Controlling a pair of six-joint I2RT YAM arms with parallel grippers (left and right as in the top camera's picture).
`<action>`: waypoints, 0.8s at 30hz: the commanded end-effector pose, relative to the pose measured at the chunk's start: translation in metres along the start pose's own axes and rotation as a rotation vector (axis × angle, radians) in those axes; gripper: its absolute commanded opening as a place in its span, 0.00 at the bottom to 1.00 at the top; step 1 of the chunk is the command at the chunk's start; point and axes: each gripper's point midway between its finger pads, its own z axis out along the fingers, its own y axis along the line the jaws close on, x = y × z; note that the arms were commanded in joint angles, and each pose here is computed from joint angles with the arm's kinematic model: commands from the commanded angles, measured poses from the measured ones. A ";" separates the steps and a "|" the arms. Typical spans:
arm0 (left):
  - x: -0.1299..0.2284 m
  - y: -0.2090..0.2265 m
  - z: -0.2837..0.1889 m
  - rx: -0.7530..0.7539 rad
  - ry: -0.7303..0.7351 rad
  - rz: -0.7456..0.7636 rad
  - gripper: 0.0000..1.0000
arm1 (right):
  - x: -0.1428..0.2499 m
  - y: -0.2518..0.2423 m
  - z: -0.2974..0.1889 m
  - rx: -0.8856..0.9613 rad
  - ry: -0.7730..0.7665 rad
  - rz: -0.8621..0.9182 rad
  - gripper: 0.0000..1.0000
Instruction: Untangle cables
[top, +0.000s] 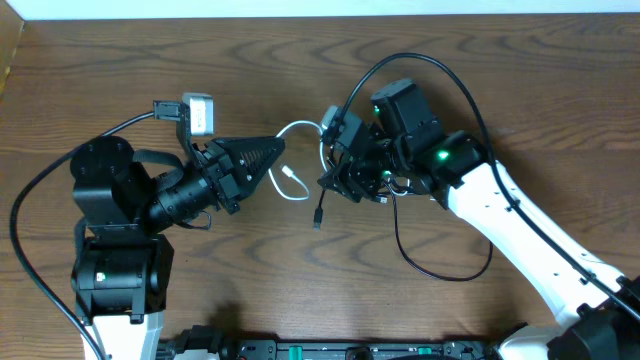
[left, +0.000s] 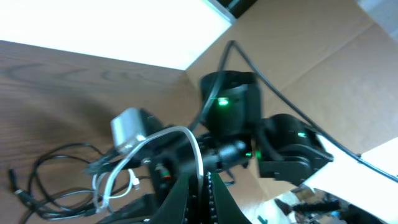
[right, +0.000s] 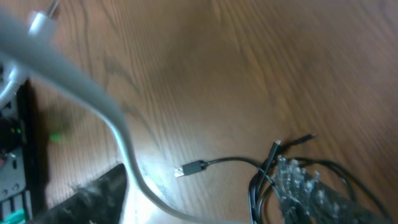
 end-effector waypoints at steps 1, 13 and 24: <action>-0.002 -0.022 -0.003 0.074 0.019 0.005 0.07 | 0.008 -0.003 0.012 0.000 0.032 0.001 0.55; -0.003 -0.019 -0.002 0.066 0.016 0.024 0.07 | 0.020 -0.012 0.011 0.057 0.084 0.027 0.01; 0.019 0.054 -0.003 -0.253 0.051 -0.040 0.27 | 0.068 -0.108 -0.038 0.675 0.233 0.349 0.01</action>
